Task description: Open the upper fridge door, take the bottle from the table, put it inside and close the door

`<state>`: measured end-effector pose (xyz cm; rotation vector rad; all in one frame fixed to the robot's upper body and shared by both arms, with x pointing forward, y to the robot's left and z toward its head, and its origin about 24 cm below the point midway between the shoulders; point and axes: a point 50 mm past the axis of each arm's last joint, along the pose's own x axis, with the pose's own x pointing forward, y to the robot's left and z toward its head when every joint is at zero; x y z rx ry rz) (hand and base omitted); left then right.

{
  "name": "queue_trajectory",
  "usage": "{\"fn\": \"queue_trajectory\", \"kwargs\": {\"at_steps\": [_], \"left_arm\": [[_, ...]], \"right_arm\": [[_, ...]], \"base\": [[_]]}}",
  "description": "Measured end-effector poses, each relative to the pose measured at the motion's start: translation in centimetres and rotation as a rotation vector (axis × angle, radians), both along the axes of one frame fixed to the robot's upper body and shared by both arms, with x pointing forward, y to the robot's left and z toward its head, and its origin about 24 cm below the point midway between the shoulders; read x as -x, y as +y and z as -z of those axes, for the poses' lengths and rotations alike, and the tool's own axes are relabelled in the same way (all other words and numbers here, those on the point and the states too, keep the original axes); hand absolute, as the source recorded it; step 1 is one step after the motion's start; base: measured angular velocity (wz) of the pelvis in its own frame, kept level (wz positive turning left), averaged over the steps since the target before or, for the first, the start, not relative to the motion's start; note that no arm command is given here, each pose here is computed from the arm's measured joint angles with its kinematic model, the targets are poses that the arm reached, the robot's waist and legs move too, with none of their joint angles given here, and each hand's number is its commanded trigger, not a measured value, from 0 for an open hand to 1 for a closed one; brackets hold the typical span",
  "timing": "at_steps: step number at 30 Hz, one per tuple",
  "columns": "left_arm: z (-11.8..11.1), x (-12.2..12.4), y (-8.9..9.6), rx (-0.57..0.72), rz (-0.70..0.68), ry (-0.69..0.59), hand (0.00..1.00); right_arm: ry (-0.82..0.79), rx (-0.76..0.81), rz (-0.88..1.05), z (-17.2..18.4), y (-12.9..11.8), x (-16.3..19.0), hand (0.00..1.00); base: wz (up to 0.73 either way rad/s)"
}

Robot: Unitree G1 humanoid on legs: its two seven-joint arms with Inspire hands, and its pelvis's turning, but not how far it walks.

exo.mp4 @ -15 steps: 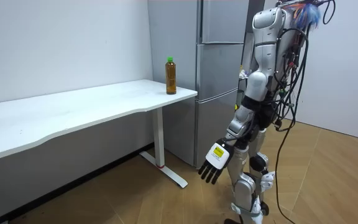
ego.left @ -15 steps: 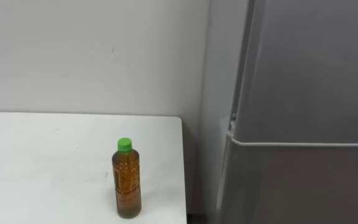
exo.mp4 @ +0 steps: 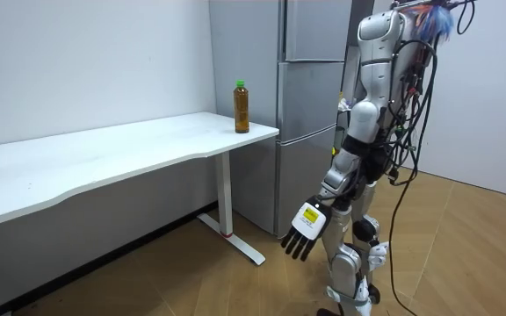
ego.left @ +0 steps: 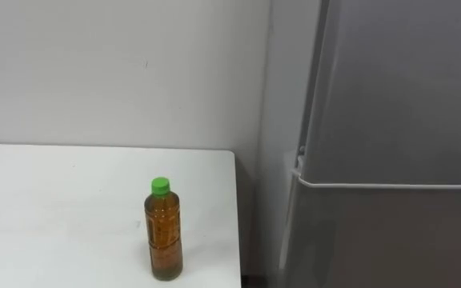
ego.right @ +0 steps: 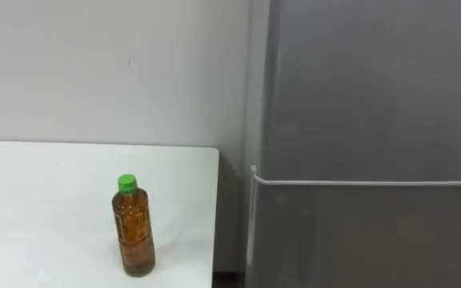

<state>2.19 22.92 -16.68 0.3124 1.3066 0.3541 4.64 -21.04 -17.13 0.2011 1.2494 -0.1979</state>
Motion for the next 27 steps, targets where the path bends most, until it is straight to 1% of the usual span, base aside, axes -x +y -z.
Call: {"fn": "queue_trajectory", "kwargs": {"at_steps": [8,14,18,20,23,27], "left_arm": [[0.0,0.6,0.2,0.017,-0.118,-0.012,0.0],[0.0,1.2,0.4,0.032,-0.262,-0.028,0.0],[0.0,1.3,0.3,0.054,-0.41,-0.055,0.0],[0.0,1.2,0.4,0.052,-0.448,-0.07,0.0],[-0.2,1.1,1.0,0.039,-0.551,-0.106,0.0],[-0.6,0.2,2.0,0.032,-0.707,-0.18,0.0]], "right_arm": [[0.004,-0.001,0.003,0.0,0.0,0.4,0.0],[0.016,-0.005,0.038,0.1,0.0,0.7,0.0],[0.024,-0.006,0.076,0.1,-0.2,0.9,0.0],[0.024,-0.002,0.084,0.0,-0.4,0.9,0.0],[0.021,0.008,0.086,0.0,-0.7,0.9,0.0],[0.016,0.015,0.105,-0.1,-1.1,0.9,0.0]], "base": [[0.0],[0.0],[0.0],[0.0],[-0.03],[0.0]]}}
